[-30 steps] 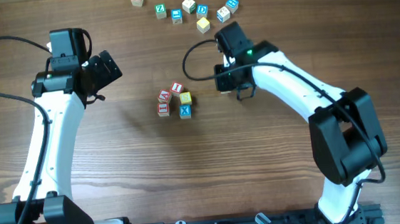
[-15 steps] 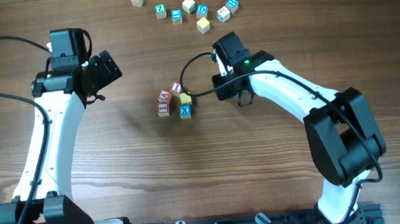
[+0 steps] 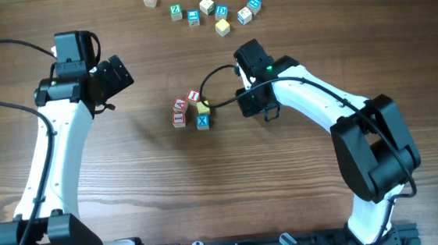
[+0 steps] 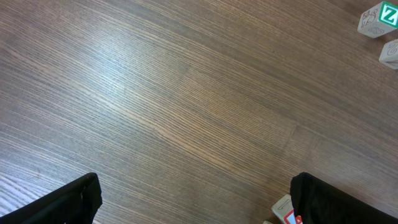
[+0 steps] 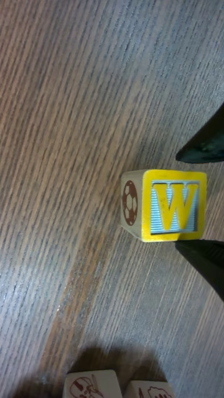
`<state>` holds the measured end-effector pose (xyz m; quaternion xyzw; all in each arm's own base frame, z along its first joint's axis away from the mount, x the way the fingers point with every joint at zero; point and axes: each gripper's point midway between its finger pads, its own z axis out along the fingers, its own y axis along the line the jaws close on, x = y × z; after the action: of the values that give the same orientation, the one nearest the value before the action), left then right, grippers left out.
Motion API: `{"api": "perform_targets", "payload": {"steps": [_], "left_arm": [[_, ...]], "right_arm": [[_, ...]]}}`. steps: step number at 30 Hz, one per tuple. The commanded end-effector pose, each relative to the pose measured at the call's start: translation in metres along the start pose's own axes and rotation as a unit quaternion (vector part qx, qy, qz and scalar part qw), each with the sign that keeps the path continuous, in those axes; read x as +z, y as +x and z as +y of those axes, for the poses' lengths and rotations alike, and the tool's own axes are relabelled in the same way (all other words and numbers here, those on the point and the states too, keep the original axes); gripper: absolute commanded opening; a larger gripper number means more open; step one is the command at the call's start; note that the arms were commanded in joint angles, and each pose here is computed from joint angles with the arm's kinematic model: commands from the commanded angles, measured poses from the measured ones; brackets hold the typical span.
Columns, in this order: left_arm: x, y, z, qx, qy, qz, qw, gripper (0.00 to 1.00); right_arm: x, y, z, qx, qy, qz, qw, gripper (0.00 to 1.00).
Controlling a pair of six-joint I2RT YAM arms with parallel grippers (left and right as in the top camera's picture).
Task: Form a circle
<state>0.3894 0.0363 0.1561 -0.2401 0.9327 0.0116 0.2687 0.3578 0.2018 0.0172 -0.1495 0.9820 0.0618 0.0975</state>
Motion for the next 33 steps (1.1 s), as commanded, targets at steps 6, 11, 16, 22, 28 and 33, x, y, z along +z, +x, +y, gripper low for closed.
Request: {"api": "perform_targets", "payload": {"steps": [6,11,16,22,28,33], "left_arm": [[-0.0056,-0.0063,0.0017,-0.007,-0.003,-0.012,1.000,1.00],[-0.0056,-0.0063,0.0017,-0.007,-0.003,-0.012,1.000,1.00],[-0.0056,-0.0064,0.0016,-0.008,-0.003,-0.012,1.000,1.00],[-0.0056,-0.0064,0.0016,-0.007,-0.003,-0.012,1.000,1.00],[-0.0056,-0.0064,0.0016,-0.007,-0.002,-0.012,1.000,1.00],[-0.0056,-0.0064,0.0016,-0.008,-0.002,-0.012,1.000,1.00]], "right_arm": [[0.0073,-0.0004,-0.0017,0.007,0.006,-0.003,1.000,0.38],[0.0073,-0.0022,-0.0013,0.006,0.005,-0.006,1.000,0.27],[0.0072,-0.0025,-0.0011,0.007,0.004,-0.007,1.000,0.19],[0.0072,-0.0023,-0.0004,0.007,0.002,-0.006,1.000,0.22],[0.0072,-0.0023,0.0000,0.007,0.001,-0.006,1.000,0.34],[0.0072,-0.0024,0.0000,0.006,0.001,-0.006,1.000,0.50]]}}
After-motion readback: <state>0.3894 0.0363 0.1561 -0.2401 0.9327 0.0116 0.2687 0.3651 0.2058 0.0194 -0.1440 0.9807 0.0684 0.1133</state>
